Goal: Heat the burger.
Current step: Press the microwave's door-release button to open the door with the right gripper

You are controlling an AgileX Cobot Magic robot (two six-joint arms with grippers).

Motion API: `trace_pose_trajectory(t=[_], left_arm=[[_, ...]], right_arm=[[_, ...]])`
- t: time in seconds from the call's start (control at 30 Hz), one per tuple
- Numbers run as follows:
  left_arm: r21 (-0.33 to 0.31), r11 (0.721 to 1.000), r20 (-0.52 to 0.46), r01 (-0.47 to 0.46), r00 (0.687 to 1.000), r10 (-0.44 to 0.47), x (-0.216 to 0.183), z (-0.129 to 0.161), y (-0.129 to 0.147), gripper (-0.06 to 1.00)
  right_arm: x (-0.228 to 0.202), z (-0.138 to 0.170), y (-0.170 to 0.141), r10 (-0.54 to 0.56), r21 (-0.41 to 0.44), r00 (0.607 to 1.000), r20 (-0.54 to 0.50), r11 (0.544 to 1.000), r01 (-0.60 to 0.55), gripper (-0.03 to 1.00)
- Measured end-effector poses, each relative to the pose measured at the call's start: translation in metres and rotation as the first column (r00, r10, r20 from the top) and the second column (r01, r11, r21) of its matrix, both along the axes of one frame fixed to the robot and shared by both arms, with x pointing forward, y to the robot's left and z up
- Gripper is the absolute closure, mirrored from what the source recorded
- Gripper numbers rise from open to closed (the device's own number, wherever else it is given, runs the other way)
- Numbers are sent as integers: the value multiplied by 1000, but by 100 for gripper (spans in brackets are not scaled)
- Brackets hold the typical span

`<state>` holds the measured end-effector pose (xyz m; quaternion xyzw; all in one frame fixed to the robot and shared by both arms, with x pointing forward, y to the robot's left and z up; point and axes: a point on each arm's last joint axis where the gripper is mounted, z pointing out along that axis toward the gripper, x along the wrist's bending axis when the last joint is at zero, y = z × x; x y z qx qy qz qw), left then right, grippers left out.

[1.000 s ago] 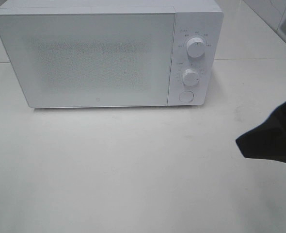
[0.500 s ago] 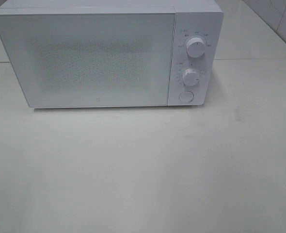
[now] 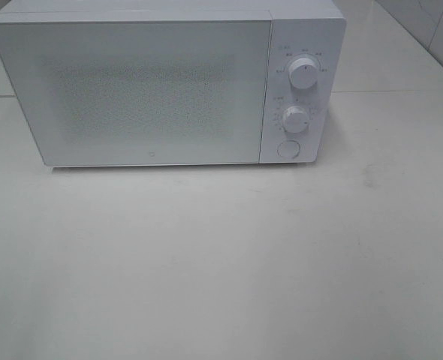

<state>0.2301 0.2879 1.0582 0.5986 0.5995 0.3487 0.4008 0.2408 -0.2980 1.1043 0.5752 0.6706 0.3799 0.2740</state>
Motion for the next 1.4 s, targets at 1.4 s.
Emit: trace_pose_trajectory(t=[1.4], left_arm=[[0, 1000, 0, 0, 1000, 0, 0, 0, 0, -4]], right_arm=[[-9, -55, -1, -133, 22, 988, 82, 991, 132, 21]])
